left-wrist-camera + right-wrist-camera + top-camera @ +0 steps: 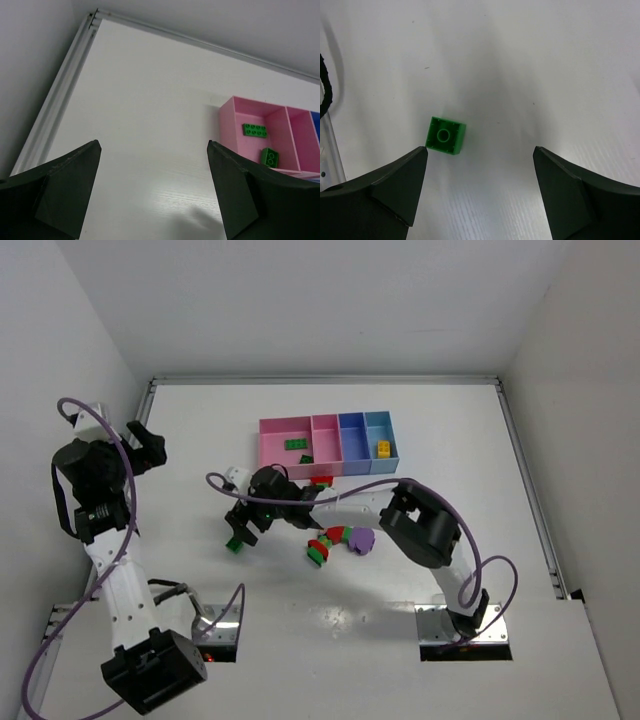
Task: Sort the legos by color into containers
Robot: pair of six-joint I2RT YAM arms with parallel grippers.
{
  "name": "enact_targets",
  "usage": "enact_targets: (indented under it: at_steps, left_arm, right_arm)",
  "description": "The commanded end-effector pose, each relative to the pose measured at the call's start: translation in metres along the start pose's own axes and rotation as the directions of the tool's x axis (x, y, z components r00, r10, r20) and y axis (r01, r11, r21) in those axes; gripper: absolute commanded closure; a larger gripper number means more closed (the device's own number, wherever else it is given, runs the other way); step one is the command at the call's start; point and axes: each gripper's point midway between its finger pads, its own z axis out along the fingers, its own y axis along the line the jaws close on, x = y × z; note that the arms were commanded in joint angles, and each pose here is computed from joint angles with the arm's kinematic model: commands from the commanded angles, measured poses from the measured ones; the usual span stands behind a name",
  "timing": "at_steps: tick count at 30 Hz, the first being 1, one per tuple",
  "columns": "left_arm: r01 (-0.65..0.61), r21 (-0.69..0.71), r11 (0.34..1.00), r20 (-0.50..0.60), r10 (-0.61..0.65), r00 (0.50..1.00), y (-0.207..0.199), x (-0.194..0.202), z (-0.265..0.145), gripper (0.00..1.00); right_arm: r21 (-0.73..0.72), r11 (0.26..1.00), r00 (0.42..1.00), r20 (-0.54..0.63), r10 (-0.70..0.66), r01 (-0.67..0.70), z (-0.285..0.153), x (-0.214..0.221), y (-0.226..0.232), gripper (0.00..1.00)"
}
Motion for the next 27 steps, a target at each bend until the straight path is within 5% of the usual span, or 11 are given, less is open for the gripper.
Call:
enact_targets:
  at_steps: [1, 23, 27]
  left_arm:
    - [0.065, -0.035, 0.997, -0.052, -0.066, 0.996, 0.013, 0.014, 0.004, 0.06]
    - [0.174, -0.023, 0.985, -0.123, -0.175, 0.977, 0.037, 0.040, 0.021, 0.06]
    - [0.165, -0.022, 0.986, -0.123, -0.166, 0.978, 0.037, 0.040, 0.021, 0.06]
  right_arm:
    - [-0.032, 0.999, 0.999, 0.005, 0.032, -0.032, 0.005, -0.010, 0.019, 0.13]
    - [0.042, 0.999, 0.993, -0.113, -0.024, 0.028, 0.051, 0.031, 0.044, 0.13]
    - [0.058, 0.998, 0.990, -0.140, -0.020, 0.029, 0.057, 0.043, 0.039, 0.25]
